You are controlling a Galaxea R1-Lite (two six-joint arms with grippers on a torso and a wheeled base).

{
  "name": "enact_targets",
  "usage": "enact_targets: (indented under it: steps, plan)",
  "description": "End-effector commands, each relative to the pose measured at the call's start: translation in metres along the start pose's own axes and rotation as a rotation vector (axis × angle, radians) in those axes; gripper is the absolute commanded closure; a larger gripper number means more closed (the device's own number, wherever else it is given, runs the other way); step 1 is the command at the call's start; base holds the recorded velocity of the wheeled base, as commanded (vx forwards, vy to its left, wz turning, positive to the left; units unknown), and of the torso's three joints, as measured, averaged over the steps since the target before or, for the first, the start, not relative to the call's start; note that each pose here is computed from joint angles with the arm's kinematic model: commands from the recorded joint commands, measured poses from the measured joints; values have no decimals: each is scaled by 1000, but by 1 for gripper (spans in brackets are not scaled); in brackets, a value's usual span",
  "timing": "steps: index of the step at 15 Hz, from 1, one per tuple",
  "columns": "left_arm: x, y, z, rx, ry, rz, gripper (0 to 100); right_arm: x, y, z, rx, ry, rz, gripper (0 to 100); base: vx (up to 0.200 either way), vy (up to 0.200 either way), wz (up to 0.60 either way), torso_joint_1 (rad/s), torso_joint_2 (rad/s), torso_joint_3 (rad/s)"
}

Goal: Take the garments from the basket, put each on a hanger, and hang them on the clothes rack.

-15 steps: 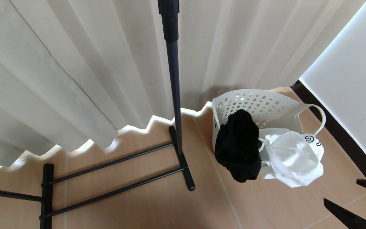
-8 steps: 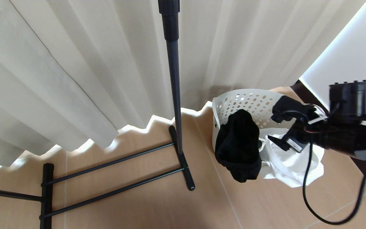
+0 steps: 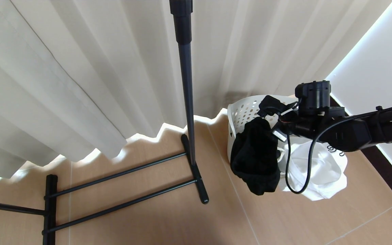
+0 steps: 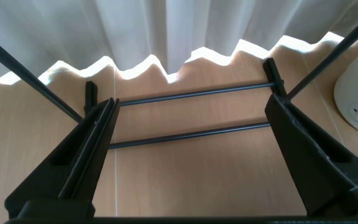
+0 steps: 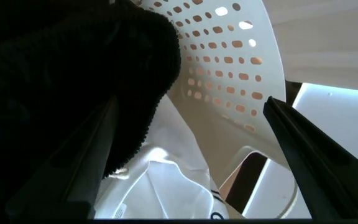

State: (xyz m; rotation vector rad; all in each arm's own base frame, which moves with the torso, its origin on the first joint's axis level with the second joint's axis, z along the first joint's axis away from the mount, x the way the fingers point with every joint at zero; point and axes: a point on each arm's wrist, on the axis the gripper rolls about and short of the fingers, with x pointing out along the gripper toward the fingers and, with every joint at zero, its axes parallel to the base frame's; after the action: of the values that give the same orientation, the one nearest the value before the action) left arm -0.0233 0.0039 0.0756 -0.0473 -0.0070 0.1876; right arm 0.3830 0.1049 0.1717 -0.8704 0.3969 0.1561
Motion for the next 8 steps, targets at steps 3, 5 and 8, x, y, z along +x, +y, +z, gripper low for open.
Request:
enact_targets:
  steps: [3,5,8]
  plan:
    - [0,0,0,0,1,1,0,29,3,0,3,10,6,0,0,0,0,0,0,0]
    - [0,0,0,0,1,1,0,42,5,0,9,-6,15,0,0,0,0,0,0,0]
    - [0,0,0,0,1,1,0,56,6,5,16,-39,19,0,0,0,0,0,0,0]
